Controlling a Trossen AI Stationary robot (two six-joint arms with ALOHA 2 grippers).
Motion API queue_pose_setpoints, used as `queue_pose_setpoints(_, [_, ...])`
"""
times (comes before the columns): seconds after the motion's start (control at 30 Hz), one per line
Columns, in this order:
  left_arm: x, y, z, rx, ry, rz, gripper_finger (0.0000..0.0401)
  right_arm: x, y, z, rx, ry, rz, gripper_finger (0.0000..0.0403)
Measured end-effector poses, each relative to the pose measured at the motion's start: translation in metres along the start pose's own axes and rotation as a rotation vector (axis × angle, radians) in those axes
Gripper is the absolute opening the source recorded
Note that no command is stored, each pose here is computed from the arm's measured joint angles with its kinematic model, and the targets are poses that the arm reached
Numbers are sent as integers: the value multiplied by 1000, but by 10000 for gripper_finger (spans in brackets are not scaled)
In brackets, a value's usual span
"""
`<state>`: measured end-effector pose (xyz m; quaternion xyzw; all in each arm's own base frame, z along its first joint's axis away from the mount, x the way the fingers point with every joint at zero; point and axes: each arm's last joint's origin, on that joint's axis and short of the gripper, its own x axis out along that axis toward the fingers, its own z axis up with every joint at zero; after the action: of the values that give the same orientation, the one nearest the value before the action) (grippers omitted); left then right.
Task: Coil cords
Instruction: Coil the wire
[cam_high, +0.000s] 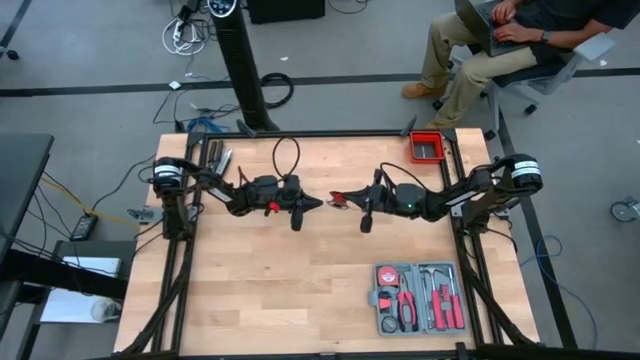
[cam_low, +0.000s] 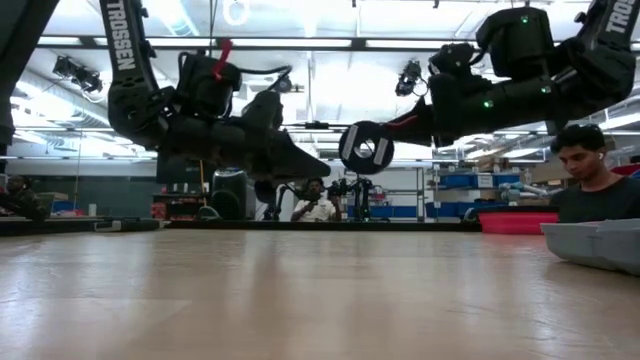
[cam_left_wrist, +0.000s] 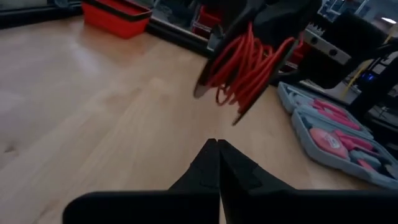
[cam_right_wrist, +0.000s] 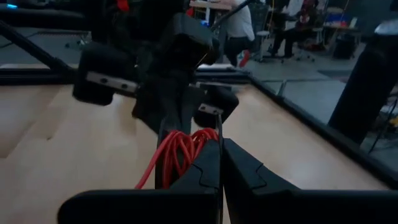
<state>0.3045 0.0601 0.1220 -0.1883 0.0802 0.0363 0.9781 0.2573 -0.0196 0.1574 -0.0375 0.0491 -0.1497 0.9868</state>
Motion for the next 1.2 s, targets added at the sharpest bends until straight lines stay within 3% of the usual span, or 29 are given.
queue_pose_setpoints(0.3, [-4, 0, 7, 18, -48, -118, 1, -17, -1, -22, 93, 82, 66, 0])
queue_pose_setpoints(0.57, [3, -13, 11, 102, -76, -173, 1, -18, 0, -28, 91, 130, 135, 0])
queue_pose_setpoints(0.87, [6, -15, 10, 157, -50, -168, 1, -20, 2, -37, 121, 233, 210, 0])
queue_pose_setpoints(1.2, [6, -15, 10, 162, -52, -161, 1, -21, 1, -41, 106, 275, 212, 0])
